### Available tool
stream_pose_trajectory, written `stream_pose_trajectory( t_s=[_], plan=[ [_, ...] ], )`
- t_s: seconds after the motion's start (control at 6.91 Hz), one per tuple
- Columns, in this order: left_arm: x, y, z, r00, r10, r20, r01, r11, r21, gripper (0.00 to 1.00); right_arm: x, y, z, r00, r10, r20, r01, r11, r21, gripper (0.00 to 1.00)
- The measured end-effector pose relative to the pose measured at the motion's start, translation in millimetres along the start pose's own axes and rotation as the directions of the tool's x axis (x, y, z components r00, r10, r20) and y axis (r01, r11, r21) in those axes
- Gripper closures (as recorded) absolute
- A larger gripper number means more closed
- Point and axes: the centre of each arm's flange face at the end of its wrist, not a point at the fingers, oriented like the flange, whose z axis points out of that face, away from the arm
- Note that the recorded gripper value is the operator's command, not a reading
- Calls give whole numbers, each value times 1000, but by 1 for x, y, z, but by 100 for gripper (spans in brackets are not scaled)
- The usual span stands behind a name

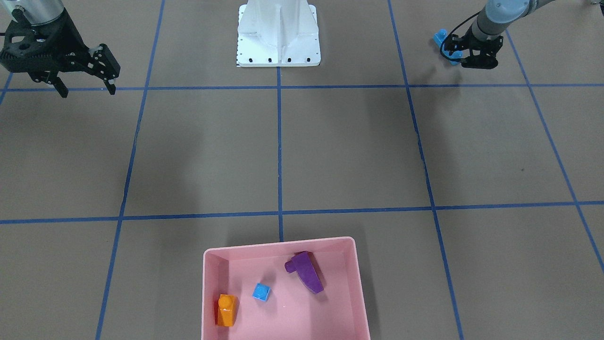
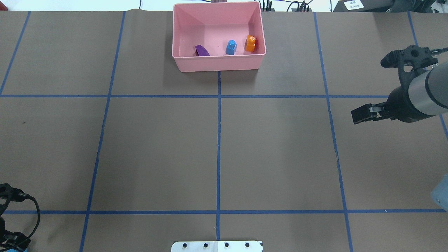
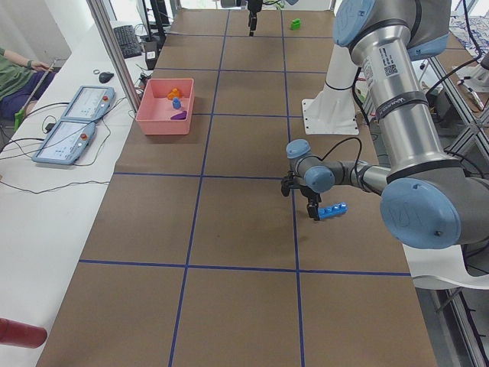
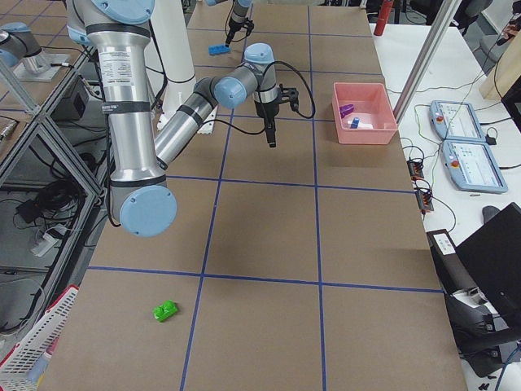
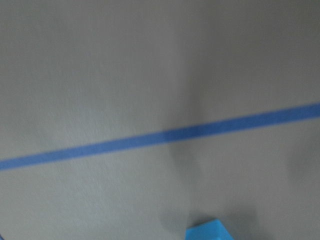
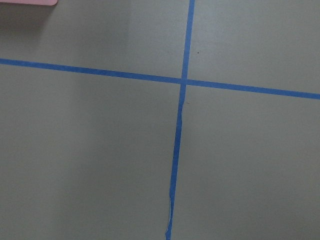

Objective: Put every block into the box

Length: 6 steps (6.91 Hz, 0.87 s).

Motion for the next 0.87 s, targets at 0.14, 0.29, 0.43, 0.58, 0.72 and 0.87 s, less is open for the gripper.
stream_pose_trajectory(
  t_s=[0.14,0.29,0.43,0.58,0.72,0.87],
  plan=[
    [5,8,4,999,-48,-20,48,999,-7,1,0,0,-1,1000,-1,1,1,1000,1,1],
    [11,13,8,994,-102,-30,101,995,-17,1,-1,0,-1,1000,-2,2,2,1000,2,1],
    [18,20,16,990,-138,-30,137,990,-32,1,-1,0,-1,1000,-3,2,2,1000,2,1],
    [24,25,24,989,-144,-27,143,989,-45,10,-2,0,-2,1000,-3,3,3,1000,3,1],
    [27,28,27,990,-138,-31,136,989,-51,23,-3,-1,-2,1000,-5,5,5,1000,5,1],
    [29,30,29,991,-130,-35,128,990,-55,41,-4,-1,-2,1000,-6,7,6,1000,6,1]
  ],
)
